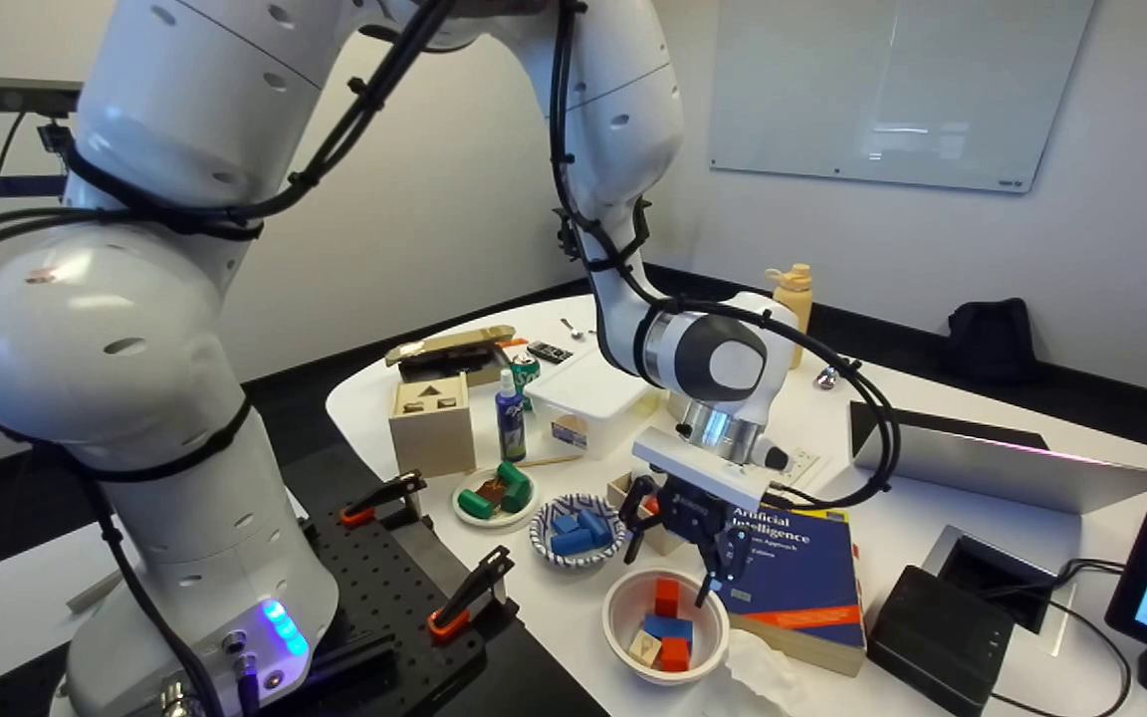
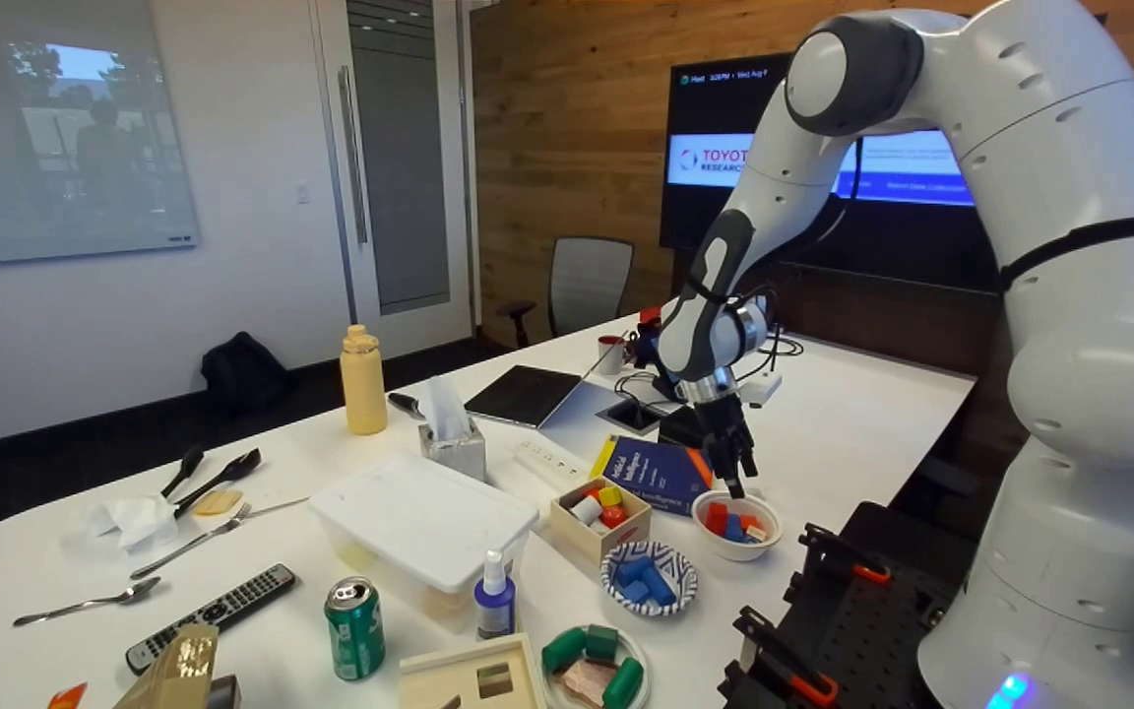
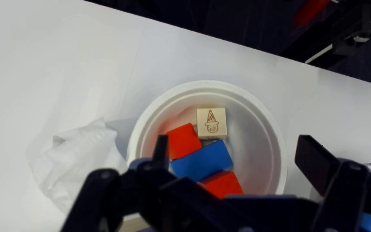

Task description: Put three blocks inside the cube-shaped object

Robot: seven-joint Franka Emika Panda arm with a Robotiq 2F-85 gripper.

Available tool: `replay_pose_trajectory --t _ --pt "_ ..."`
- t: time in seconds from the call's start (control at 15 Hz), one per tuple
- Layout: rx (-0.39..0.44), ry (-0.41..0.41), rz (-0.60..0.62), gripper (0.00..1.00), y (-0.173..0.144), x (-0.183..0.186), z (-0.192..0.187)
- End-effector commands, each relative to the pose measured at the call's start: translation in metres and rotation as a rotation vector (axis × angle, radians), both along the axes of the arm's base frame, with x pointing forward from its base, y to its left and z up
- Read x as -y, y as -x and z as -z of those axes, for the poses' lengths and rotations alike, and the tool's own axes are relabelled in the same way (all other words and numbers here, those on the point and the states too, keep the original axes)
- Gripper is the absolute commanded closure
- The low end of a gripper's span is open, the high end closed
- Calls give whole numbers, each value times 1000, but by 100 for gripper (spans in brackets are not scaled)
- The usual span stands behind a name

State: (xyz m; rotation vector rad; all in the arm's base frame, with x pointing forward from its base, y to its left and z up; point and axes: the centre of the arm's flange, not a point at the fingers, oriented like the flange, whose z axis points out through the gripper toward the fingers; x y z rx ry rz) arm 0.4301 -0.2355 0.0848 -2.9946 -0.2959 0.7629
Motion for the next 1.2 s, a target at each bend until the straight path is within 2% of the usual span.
replay_pose_trajectory --t 0.0,0.6,0.73,0.8,1.13 --pt "-16 -8 -45 0 -12 -3 15" --pt "-50 0 -88 0 -21 -6 37" --pt "-72 -33 -97 0 -21 -7 32" --pt "-45 -8 -72 0 -16 -8 39" --pt "-51 -4 -86 0 -20 -6 37"
